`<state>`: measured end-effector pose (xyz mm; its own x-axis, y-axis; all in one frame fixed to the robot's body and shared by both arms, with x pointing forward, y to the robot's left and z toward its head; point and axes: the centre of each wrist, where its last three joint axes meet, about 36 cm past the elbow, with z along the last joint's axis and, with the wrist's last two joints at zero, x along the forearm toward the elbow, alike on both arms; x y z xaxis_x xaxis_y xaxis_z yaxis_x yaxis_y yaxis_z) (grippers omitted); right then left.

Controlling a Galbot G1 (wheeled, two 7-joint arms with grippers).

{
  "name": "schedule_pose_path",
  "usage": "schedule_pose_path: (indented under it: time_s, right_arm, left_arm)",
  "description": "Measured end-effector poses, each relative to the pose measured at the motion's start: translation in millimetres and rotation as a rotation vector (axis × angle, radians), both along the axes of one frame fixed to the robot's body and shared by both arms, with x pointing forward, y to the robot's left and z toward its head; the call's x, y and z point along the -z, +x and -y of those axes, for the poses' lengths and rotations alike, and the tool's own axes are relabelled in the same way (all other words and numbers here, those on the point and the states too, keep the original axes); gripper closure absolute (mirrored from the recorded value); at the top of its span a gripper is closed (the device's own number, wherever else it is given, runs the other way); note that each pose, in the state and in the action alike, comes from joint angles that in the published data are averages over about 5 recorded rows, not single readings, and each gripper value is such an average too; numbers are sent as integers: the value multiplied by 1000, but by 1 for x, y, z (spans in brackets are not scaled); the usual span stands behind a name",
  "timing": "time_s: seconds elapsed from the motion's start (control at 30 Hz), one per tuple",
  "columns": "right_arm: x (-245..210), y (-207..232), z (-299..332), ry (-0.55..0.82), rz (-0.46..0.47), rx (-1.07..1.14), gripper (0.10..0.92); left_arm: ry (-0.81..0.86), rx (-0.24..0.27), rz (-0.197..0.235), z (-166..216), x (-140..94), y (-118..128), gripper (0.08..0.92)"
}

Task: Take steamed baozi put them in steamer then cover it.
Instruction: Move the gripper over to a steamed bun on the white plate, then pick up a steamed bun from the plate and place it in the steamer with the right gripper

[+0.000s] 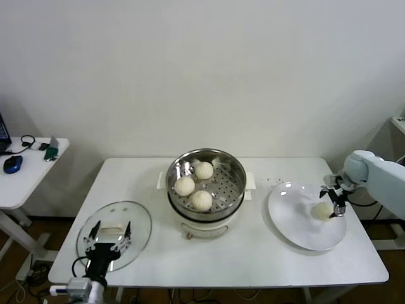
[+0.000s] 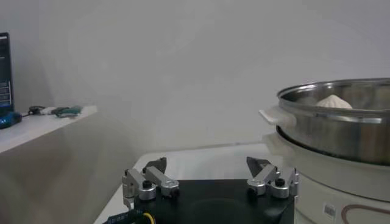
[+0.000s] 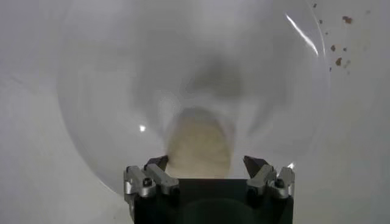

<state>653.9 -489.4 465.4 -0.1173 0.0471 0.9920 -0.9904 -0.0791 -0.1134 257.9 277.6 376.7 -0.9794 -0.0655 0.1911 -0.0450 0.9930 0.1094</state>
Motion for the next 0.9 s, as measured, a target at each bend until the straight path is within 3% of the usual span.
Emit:
schedule_pose_path:
  time_s: [0.57,0.9]
  right_arm:
    - [9,2,2,2,-4,7,259]
    - [-8,5,4,5,3,0,349]
  left_arm:
    - [-3,-1,-5,0,3,1,177]
    - [-4,4,-7,2,3,1,177]
